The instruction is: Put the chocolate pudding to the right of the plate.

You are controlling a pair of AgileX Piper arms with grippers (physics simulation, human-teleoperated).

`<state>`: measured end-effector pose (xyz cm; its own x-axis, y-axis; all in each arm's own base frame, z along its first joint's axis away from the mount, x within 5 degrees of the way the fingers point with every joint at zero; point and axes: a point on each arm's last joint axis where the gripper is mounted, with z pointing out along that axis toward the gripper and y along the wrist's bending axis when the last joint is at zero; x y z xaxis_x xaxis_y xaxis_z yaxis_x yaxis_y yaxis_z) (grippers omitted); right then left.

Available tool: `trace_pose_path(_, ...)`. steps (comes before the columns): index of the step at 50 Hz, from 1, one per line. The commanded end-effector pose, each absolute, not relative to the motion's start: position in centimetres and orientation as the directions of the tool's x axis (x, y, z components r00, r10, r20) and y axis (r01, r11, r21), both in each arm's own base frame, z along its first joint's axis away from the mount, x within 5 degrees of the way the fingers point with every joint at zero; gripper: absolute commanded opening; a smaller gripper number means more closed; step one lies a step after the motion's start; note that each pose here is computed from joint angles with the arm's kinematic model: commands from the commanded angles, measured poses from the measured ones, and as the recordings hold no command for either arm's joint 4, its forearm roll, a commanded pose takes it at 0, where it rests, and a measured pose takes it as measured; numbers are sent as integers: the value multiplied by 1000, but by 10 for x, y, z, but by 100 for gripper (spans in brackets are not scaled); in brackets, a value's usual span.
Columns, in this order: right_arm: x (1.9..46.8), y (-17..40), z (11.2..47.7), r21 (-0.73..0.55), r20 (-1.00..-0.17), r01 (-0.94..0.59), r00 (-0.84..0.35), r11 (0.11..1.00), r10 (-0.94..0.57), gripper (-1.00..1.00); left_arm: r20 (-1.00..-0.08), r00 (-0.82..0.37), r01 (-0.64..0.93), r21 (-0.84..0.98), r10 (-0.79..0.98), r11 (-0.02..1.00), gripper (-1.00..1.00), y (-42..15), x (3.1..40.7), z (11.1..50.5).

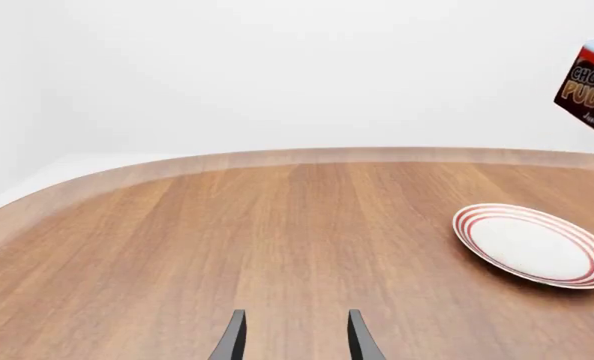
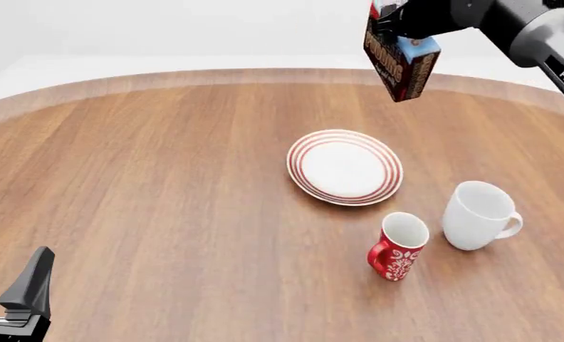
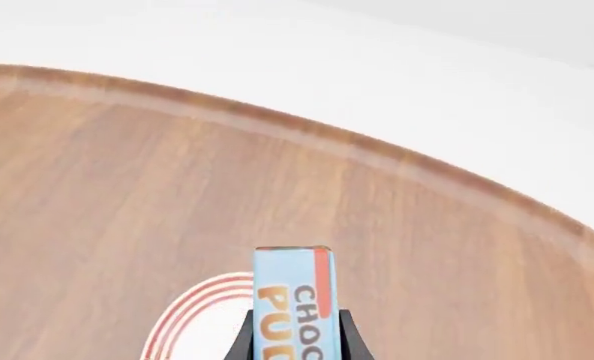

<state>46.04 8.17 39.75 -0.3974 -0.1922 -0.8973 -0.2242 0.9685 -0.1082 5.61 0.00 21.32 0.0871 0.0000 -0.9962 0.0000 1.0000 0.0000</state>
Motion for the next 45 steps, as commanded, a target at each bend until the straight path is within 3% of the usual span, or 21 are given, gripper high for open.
trace_pose_path(1,471,36,364,-104,-880,-129,-450,986,-151,-100,-996,87,0,0,0,1000,100,0,56,213)
trace_pose_path(20,465,-14,329,-103,-866,-28,-490,994,-103,-100,-996,87,0,0,0,1000,100,0,56,213)
trace_pose_path(45,477,-37,224,-78,-810,22,-585,997,-51,-100,-996,87,0,0,0,1000,100,0,56,213)
